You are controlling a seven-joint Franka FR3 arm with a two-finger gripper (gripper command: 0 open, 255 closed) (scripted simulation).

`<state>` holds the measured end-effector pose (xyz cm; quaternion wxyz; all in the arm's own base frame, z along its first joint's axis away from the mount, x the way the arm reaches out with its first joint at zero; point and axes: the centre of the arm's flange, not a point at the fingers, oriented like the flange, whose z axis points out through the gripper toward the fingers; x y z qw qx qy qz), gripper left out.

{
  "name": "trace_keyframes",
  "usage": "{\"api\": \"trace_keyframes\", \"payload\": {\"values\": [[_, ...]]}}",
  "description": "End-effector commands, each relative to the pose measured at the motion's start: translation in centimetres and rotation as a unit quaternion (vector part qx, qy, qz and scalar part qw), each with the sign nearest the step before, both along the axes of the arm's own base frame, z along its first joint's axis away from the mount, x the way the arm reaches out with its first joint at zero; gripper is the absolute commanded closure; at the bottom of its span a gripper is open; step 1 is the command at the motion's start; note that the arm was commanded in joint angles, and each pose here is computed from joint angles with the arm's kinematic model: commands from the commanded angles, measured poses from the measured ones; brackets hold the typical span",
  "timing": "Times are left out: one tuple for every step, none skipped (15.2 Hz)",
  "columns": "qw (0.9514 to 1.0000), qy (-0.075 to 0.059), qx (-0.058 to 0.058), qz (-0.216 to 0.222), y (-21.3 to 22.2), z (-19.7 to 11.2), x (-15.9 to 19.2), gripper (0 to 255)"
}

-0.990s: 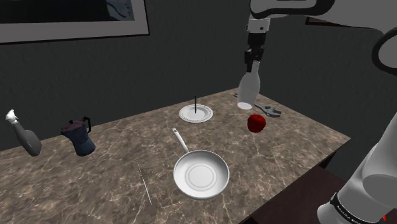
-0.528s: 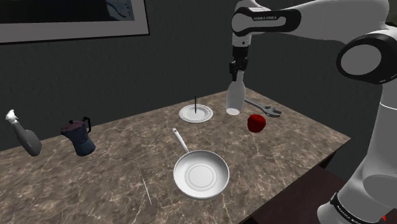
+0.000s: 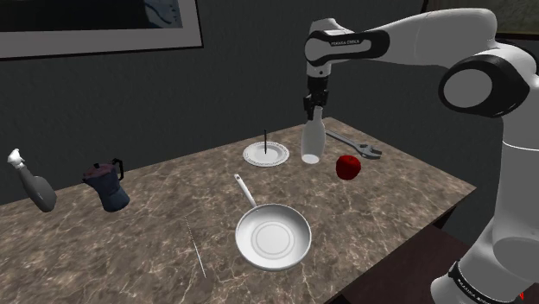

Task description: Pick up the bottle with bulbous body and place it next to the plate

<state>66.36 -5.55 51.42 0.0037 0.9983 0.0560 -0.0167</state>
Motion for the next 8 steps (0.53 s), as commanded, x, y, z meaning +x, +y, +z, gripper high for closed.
{"api": "trace_keyframes", "payload": {"values": [[1.0, -0.001, 0.0, 0.0, 0.0, -1.1, 0.1, 255], [1.0, -0.001, 0.0, 0.0, 0.0, -1.6, 0.1, 255], [1.0, -0.001, 0.0, 0.0, 0.0, -2.1, 0.1, 255], [1.0, -0.001, 0.0, 0.0, 0.0, -2.6, 0.1, 255], [1.0, -0.001, 0.0, 0.0, 0.0, -3.2, 0.1, 255], [1.0, -0.001, 0.0, 0.0, 0.0, -3.7, 0.1, 255], [1.0, -0.001, 0.0, 0.0, 0.0, -4.2, 0.1, 255], [1.0, -0.001, 0.0, 0.0, 0.0, -4.8, 0.1, 255]]}}
